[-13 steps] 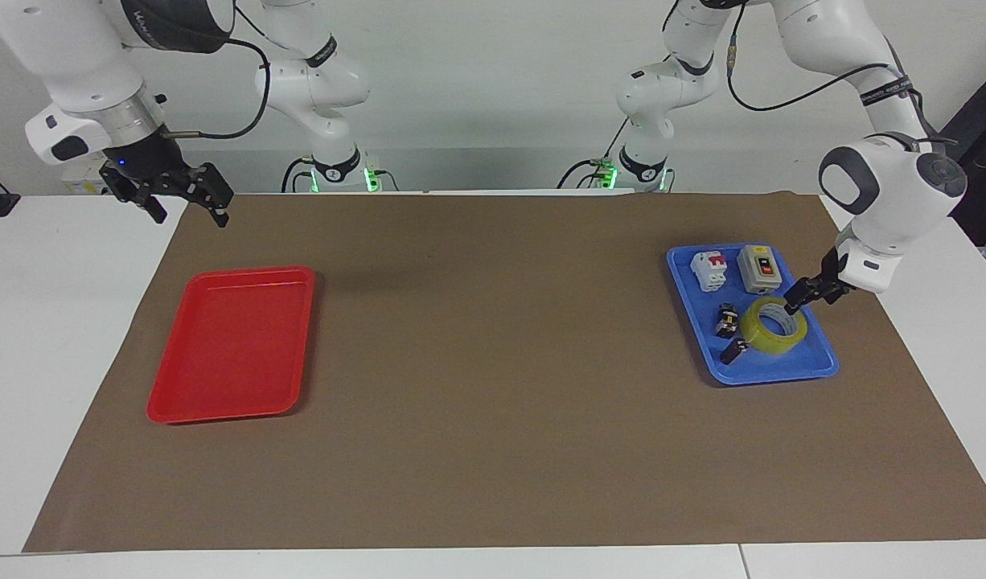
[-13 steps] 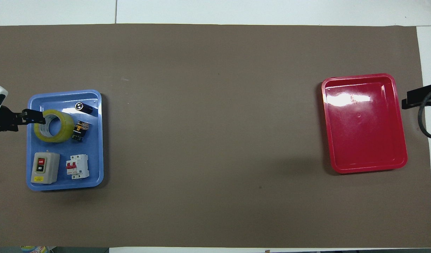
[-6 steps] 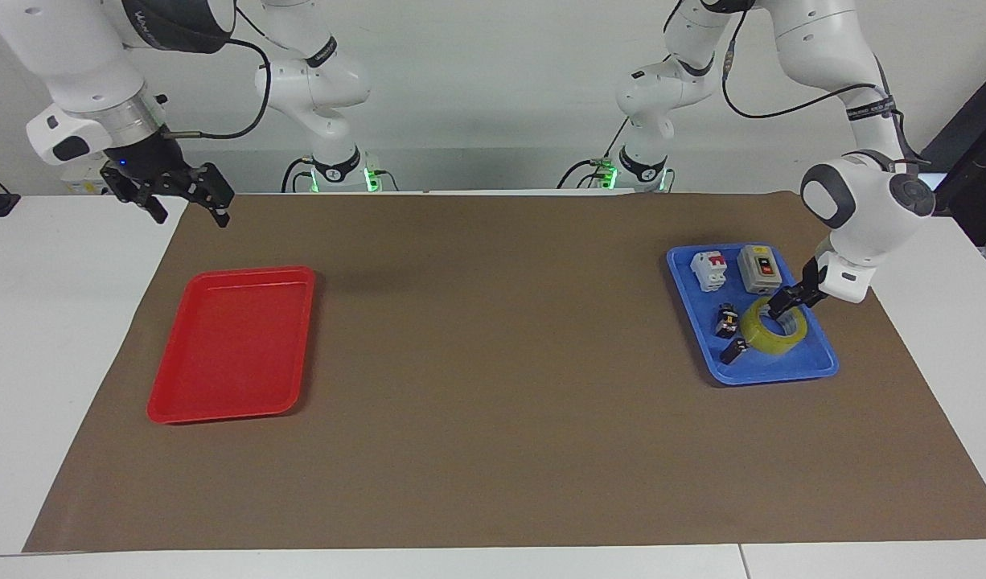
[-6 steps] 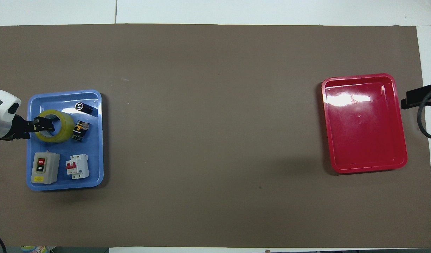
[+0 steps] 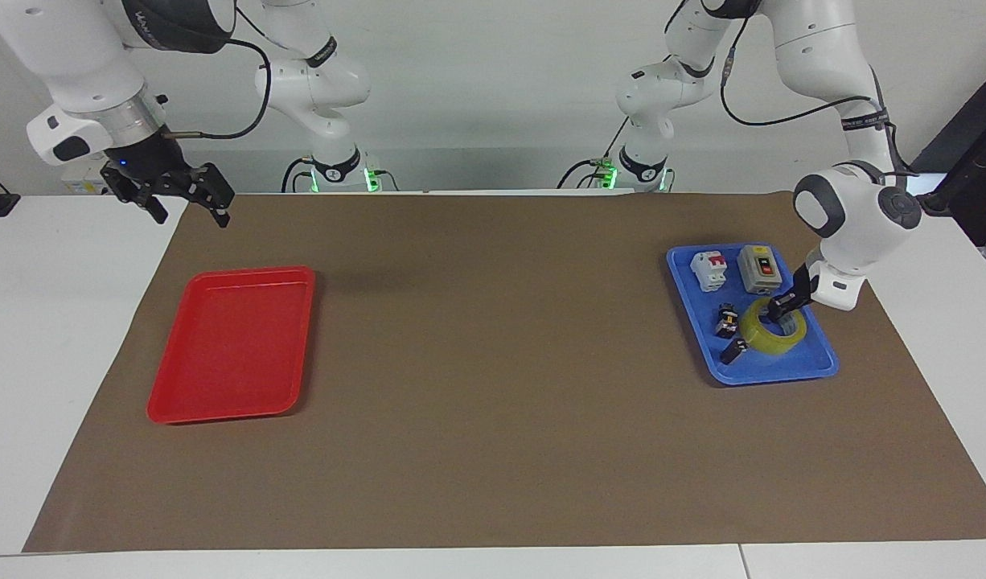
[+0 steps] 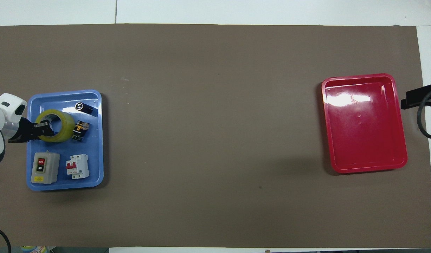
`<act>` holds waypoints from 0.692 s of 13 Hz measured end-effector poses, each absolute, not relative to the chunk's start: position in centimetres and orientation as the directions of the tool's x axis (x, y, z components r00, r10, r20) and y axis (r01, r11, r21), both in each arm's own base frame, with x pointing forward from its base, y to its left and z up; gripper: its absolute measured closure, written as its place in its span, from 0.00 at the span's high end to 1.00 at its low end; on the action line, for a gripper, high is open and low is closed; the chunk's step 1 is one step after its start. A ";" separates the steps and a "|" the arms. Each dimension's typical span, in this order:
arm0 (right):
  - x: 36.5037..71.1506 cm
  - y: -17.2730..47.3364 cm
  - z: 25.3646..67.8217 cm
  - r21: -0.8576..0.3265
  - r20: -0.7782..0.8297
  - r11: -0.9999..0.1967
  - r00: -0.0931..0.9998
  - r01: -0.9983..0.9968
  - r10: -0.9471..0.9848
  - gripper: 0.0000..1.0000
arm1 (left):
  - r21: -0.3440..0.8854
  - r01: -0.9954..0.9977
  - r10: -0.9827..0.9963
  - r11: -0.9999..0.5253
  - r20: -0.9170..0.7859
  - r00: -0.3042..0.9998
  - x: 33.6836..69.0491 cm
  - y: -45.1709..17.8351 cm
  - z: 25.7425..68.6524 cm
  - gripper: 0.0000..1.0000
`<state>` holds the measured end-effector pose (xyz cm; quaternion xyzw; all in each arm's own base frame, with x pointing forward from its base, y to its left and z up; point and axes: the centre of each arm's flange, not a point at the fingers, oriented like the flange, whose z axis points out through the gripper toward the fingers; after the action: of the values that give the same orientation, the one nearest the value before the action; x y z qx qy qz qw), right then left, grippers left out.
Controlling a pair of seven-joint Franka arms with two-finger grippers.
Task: Place and move tape with both arms
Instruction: 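Reach the left gripper down onto the yellow tape roll, then grasp the yellow tape roll with the left gripper and lift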
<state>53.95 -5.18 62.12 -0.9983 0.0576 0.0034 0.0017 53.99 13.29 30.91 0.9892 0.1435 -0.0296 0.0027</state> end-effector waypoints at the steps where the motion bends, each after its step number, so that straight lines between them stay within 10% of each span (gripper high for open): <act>1: 54.0 -5.2 62.1 -0.003 -0.007 -0.993 0.993 -0.115 -0.115 1.00 | -0.003 0.284 0.284 -0.959 -0.067 0.957 53.9 13.4 31.0 0.22; 9: 53.9 -5.2 62.1 -0.003 -0.008 -0.993 0.993 -0.115 -0.115 1.00 | -0.008 0.242 0.242 -0.970 -0.032 0.970 53.8 11.4 44.7 0.22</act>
<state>53.94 -5.18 62.12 -0.9983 0.0576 0.0037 0.0017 53.79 11.41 44.70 0.9924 0.1219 -0.0161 -0.0020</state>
